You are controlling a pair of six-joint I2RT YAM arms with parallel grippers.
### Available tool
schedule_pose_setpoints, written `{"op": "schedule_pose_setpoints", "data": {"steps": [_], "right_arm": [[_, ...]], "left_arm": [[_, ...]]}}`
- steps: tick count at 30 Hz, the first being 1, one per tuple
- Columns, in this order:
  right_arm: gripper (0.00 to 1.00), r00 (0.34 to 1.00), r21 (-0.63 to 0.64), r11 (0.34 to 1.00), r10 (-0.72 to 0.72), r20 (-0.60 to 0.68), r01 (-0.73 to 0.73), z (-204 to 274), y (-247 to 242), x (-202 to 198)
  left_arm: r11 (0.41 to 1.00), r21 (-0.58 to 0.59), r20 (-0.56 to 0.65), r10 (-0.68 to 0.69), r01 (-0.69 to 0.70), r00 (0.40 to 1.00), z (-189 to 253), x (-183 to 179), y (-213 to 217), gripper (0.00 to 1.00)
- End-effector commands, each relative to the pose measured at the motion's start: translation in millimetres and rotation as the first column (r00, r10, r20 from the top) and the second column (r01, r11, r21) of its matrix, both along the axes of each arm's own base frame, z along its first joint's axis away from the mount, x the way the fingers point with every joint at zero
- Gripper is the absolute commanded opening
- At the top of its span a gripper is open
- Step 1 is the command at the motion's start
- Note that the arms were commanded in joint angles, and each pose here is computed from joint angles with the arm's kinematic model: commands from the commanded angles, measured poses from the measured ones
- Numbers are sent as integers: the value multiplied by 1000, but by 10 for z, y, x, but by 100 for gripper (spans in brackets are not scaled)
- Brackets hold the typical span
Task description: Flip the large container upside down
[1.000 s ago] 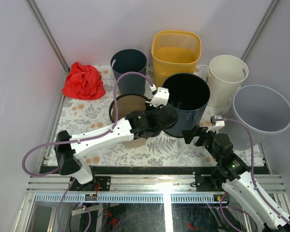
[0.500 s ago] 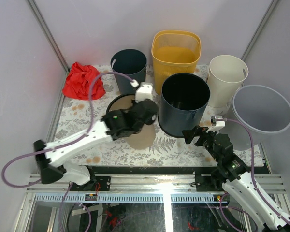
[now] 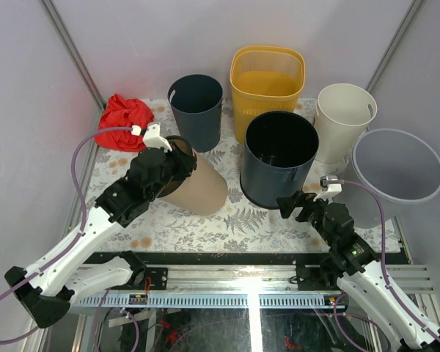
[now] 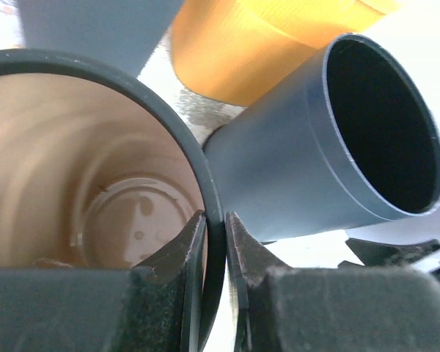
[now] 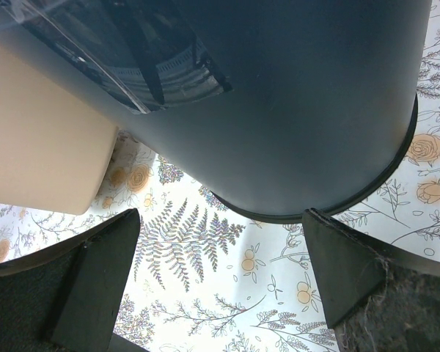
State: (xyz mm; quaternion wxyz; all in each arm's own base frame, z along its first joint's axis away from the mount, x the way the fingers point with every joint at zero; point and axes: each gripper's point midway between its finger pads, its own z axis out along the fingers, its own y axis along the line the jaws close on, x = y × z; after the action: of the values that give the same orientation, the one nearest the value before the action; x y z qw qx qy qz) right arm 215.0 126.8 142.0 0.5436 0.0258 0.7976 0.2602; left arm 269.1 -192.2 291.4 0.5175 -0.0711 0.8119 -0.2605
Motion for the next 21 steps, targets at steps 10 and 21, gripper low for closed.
{"op": "schedule_pose_setpoints", "data": {"steps": [10, 21], "right_arm": [[99, 999, 27, 999, -18, 32, 17, 88, -6, 42], [99, 999, 29, 999, -25, 35, 24, 99, -19, 44]], "left_arm": [[938, -327, 111, -79, 112, 991, 280, 39, -74, 0], [936, -347, -41, -79, 60, 996, -198, 248, -1, 1]]}}
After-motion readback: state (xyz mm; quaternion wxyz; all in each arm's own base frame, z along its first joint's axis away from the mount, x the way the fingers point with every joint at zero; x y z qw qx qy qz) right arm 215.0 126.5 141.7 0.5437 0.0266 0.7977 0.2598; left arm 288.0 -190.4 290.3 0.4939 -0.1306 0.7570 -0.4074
